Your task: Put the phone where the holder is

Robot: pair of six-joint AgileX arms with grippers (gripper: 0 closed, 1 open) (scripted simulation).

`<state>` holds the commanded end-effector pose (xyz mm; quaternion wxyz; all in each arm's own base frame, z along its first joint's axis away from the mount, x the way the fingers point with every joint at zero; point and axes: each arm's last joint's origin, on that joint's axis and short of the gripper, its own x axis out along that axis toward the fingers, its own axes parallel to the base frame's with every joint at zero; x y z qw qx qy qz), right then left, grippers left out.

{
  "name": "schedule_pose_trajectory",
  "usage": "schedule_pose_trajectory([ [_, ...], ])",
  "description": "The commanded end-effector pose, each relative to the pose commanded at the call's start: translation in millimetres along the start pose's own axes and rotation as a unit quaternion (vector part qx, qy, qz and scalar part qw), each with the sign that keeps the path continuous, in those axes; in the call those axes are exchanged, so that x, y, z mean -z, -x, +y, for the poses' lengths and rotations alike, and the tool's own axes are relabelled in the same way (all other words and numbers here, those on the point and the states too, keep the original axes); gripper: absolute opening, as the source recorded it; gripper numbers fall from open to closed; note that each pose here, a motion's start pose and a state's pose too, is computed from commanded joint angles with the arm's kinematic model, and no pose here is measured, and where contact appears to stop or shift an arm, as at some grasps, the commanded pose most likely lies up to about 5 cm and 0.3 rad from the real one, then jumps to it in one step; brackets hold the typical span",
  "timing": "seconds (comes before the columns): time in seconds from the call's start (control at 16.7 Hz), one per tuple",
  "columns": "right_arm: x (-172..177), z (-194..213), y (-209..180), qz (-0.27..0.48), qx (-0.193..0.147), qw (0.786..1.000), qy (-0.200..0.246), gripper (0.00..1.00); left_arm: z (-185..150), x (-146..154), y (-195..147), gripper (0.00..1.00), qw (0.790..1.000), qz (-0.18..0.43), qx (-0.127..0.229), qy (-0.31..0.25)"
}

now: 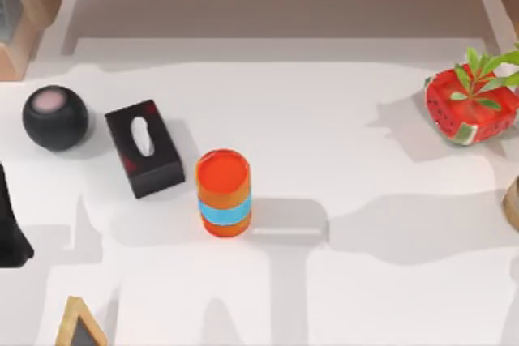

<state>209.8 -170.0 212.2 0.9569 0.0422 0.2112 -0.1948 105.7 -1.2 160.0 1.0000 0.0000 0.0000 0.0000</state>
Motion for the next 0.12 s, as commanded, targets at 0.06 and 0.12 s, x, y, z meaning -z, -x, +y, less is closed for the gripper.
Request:
schedule_pose_trajectory([
  [0.06,0.0,0.0,0.0,0.000,0.000,1.000,0.000,1.00,0.0,0.0,0.0,1.00,1.000,0.000,0.000,0.000],
  [0.12,0.0,0.0,0.0,0.000,0.000,1.000,0.000,1.00,0.0,0.0,0.0,1.00,1.000,0.000,0.000,0.000],
])
